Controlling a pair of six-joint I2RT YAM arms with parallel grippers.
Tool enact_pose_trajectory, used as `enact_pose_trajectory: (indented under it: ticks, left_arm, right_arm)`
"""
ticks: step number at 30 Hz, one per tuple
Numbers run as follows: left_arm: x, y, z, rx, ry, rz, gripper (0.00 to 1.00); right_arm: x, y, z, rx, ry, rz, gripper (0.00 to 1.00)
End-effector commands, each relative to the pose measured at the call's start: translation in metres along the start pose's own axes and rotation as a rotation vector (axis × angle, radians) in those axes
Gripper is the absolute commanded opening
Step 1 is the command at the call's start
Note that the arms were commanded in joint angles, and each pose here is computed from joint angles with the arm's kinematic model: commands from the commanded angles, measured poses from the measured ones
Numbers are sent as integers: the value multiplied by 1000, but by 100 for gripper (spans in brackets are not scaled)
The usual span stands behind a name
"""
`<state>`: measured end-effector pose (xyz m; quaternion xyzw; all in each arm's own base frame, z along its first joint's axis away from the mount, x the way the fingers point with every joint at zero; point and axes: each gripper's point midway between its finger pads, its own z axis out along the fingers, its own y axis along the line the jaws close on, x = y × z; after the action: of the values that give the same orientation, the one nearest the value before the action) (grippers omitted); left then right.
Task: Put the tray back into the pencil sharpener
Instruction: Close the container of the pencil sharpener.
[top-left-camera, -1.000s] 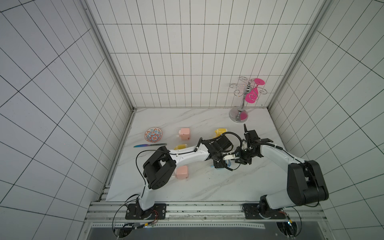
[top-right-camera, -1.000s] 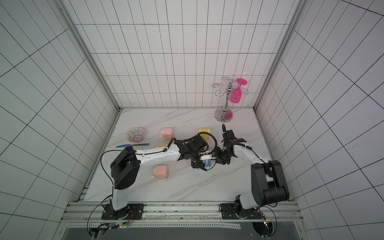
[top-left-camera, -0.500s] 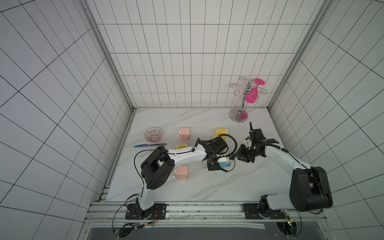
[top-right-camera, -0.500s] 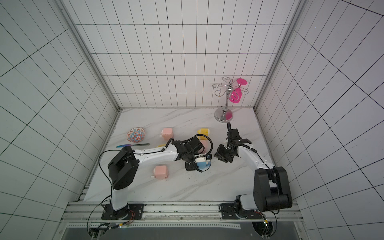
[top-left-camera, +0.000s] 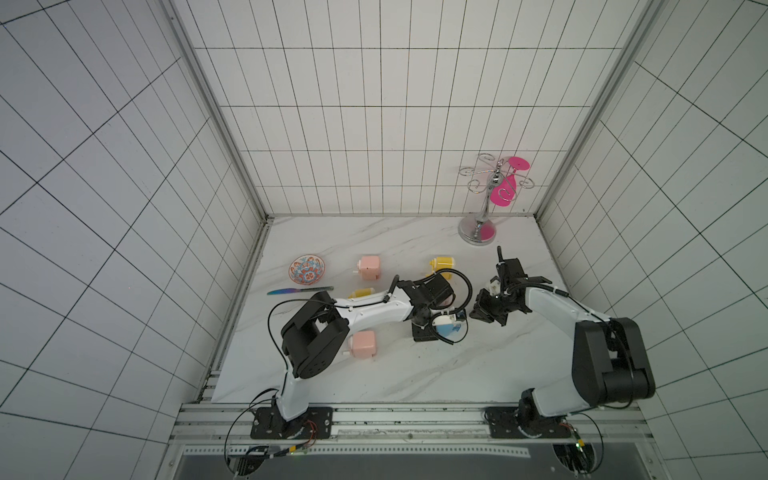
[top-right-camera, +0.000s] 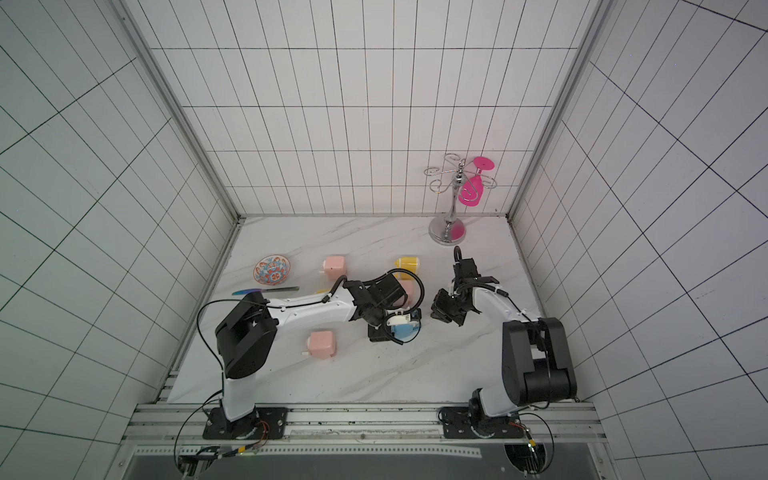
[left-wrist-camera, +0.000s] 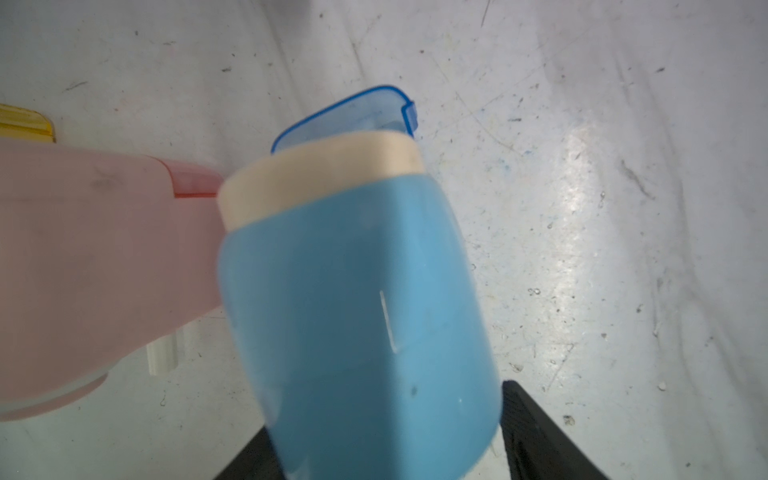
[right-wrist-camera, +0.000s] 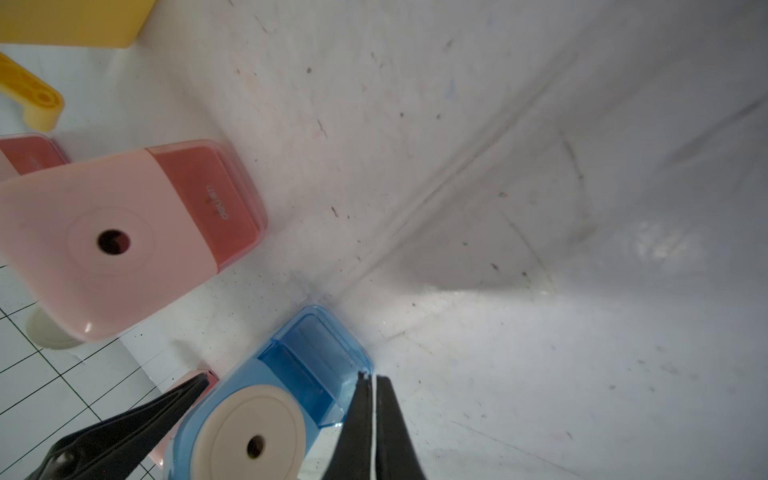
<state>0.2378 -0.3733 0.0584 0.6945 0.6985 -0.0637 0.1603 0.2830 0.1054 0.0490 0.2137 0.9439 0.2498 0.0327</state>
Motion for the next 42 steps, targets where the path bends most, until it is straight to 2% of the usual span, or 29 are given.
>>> enact_pose_trajectory:
  ticks: [1, 7, 13, 19, 24, 29, 42]
  left_arm:
    - [-9, 2, -1, 5, -28, 0, 77]
    - [-17, 5, -6, -2, -61, -11, 87]
    - [-29, 11, -8, -1, -91, -30, 88]
    - [-39, 10, -3, 46, -104, -43, 81]
    - [-33, 5, 8, 82, -64, -42, 72]
    - [-30, 3, 6, 93, -63, -27, 65]
    - [-29, 3, 9, 107, -51, -17, 61]
  right_arm:
    - [5, -8, 15, 2, 40, 32, 8]
    - [8, -7, 26, 3, 60, 24, 8]
    - [10, -5, 28, -1, 65, 19, 8]
    - [12, -5, 30, -9, 72, 16, 8]
    - [14, -4, 30, -17, 74, 13, 8]
    - [16, 0, 29, -38, 78, 9, 7]
    - [30, -2, 31, -77, 105, 31, 5]
